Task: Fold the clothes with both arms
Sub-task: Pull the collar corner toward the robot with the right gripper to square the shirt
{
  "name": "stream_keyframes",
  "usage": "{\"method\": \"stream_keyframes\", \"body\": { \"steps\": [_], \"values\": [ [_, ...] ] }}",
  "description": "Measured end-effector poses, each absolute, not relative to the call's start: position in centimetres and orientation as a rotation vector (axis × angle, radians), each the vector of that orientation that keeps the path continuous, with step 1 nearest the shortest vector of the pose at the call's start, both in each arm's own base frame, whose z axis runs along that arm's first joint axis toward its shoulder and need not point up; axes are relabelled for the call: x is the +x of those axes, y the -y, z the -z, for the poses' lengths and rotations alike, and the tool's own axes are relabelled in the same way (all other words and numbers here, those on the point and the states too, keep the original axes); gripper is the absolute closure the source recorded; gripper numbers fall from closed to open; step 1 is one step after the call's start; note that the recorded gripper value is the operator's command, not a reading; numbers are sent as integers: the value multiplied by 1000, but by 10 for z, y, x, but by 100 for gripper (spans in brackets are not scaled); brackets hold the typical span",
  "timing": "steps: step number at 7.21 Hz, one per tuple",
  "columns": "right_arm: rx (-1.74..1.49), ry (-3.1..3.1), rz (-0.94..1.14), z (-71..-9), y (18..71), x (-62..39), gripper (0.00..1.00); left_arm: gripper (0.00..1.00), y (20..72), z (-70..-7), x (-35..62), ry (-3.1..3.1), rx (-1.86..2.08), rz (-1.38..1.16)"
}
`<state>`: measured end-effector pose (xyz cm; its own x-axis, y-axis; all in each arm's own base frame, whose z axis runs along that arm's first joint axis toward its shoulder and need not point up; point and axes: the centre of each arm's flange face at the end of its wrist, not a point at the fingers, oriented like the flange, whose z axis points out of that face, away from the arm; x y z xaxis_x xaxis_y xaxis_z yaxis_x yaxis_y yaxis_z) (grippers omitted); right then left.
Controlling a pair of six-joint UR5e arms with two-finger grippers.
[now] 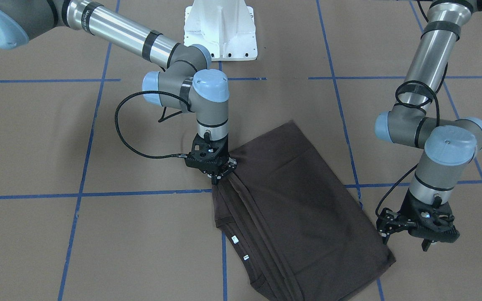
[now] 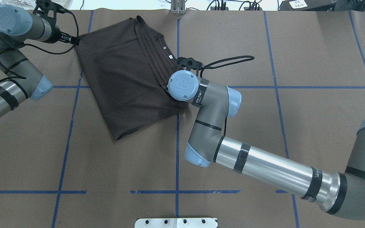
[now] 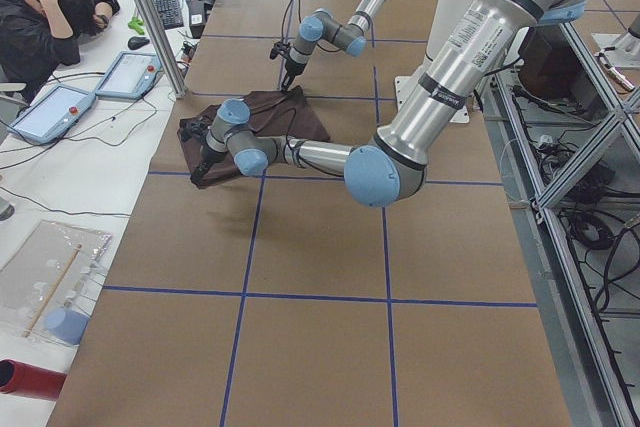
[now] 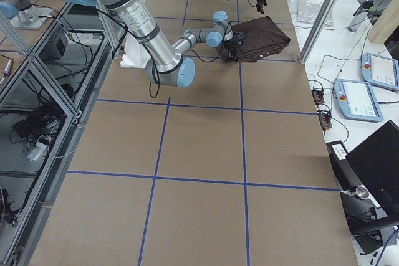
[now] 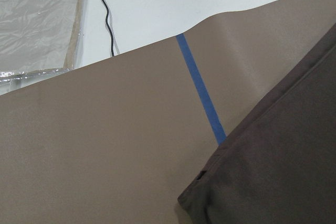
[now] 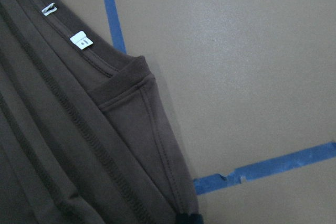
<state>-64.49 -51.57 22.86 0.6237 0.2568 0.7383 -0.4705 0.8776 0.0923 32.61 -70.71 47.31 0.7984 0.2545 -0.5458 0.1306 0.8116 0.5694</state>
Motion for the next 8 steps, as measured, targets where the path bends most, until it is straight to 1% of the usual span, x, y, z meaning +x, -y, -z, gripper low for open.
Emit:
{"method": "stream_keyframes", "body": {
  "steps": [3, 4, 5, 6, 8],
  "values": [
    [293, 807, -419, -220, 514, -642, 100, 0, 707, -472, 326, -655, 633, -71],
    [293, 819, -417, -219, 506, -637, 100, 0, 707, -471, 327, -657, 634, -72],
    [293, 831, -408, -224, 487, -626, 100, 0, 707, -467, 327, -661, 638, -72],
    [301, 843, -388, -234, 451, -609, 100, 0, 706, -463, 327, -666, 644, -70],
    [327, 857, -329, -260, 357, -561, 100, 0, 705, -456, 327, -675, 655, -69]
  ]
}}
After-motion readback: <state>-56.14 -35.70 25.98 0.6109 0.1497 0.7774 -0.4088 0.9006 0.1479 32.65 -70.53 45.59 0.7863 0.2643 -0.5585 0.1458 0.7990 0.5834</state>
